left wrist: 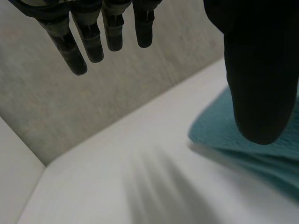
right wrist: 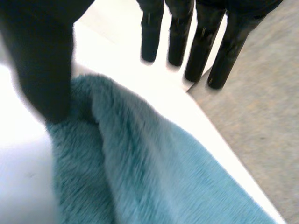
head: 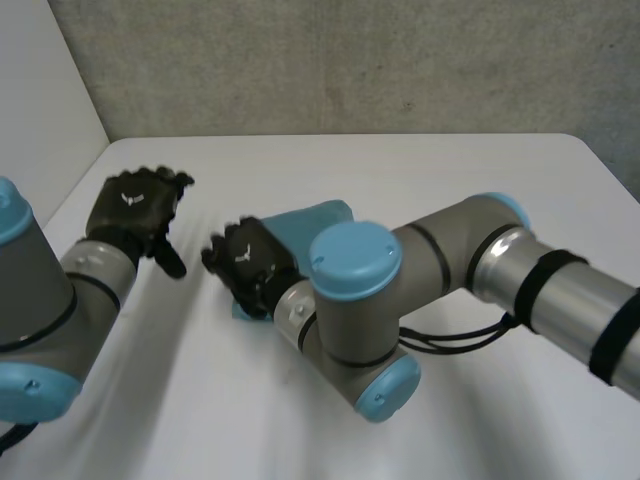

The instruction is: Fold the laundry

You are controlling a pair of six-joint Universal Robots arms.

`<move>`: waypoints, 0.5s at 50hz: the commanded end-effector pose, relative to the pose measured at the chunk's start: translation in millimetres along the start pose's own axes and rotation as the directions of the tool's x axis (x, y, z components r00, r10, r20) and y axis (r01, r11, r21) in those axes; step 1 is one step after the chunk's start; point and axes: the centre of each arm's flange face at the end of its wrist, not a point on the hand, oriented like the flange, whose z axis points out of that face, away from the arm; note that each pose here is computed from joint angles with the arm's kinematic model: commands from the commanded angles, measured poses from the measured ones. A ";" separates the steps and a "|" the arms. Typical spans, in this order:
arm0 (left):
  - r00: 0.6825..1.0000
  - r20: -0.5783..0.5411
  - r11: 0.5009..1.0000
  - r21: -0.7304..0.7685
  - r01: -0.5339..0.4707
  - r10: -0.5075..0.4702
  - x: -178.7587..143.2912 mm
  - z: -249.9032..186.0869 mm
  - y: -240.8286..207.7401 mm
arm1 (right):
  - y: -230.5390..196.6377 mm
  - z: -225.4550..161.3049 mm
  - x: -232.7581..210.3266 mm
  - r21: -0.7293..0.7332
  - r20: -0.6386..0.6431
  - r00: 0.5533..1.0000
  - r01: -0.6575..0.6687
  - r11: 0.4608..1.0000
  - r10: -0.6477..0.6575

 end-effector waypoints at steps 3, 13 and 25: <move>0.976 -0.044 0.962 0.165 0.217 -0.213 0.9 30.0 -51.0 | -35.0 -30.0 125.7 0.163 -0.261 0.899 -0.319 0.934 0.353; 0.926 -0.260 0.959 -0.004 0.283 -0.274 64.9 46.4 -22.4 | 12.0 -43.0 154.6 0.084 -0.335 0.800 -0.501 0.862 0.498; 0.959 -0.169 0.954 -0.237 0.185 -0.228 65.3 42.9 40.4 | 73.7 -26.9 128.4 -0.215 -0.307 0.800 -0.585 0.782 0.515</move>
